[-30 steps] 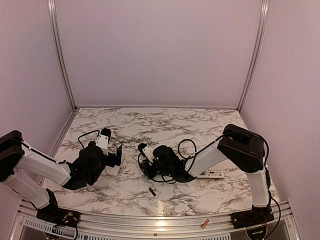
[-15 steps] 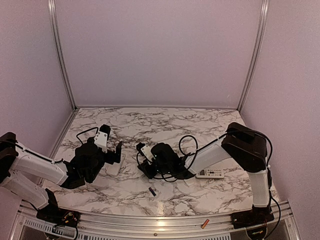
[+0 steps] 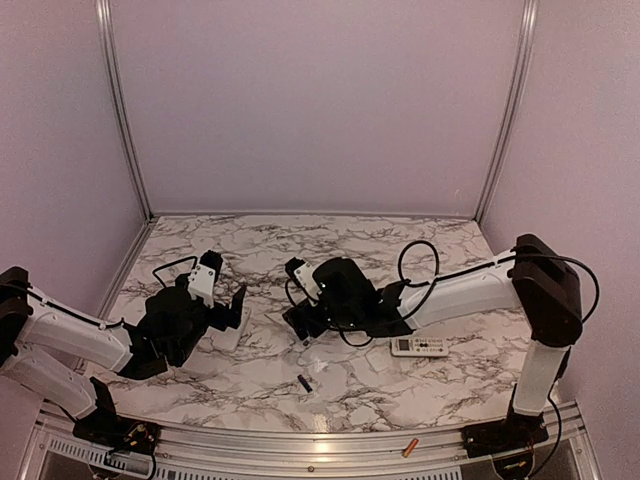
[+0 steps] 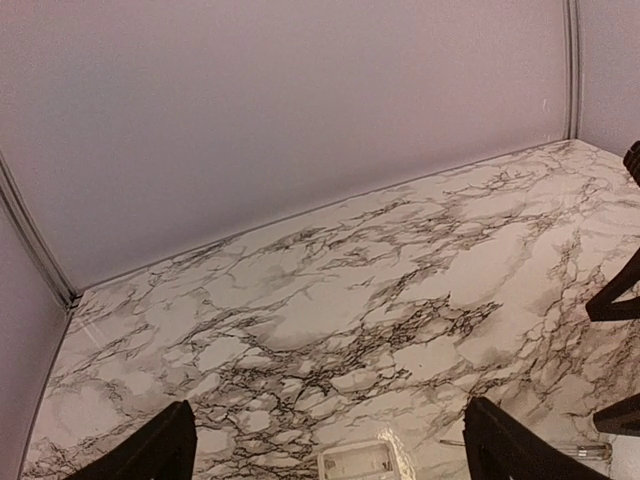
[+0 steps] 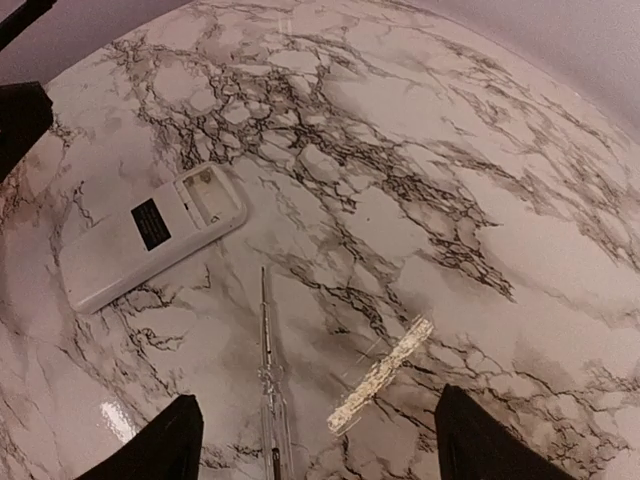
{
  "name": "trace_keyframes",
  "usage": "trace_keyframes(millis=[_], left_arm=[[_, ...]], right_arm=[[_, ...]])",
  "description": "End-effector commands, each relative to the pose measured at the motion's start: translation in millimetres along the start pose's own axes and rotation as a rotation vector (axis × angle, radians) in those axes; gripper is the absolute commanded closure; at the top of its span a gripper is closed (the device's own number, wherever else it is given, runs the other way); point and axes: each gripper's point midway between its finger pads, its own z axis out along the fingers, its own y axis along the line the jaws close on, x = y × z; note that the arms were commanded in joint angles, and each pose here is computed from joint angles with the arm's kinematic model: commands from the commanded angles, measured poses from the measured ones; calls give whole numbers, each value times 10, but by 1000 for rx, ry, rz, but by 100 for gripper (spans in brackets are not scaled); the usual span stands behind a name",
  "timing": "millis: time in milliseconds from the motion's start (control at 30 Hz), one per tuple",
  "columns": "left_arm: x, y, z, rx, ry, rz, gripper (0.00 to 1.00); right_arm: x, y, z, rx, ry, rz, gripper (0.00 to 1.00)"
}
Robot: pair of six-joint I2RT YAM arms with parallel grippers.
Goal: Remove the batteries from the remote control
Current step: Place the screwdriver at the center of the board, then pick up the remote control from the center of the board.
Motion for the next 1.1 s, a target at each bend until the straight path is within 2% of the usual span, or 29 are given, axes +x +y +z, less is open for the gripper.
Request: trace_keyframes(millis=[0,67,133,333,567,800,1067], left_arm=[[-54,-8,-34,29,-25,-2,5],[-66,-12,-45,35,-29,-6,5],[-74,-10,-52,39,-31,-7,5],[-87,-20,-74,54,-34,-8,5],[-86,-34,-77,63,-31,-4,5],[-107,10,-111,53,-44,-13,5],[-110,41,-117,39,-43,-10,5]], right_arm=[[412,-195,-215,94,207,-99,8],[478,-295,-342,124,260,-140,2],[543,-390,-472,137,309,-164,1],[721,-481,-842,112,418,-219,1],[968,-597,-1073,111,612,-328,1],[976,-905,-1203,160,649,-376,3],[1047,-1115,-1283,135,616,-398,6]])
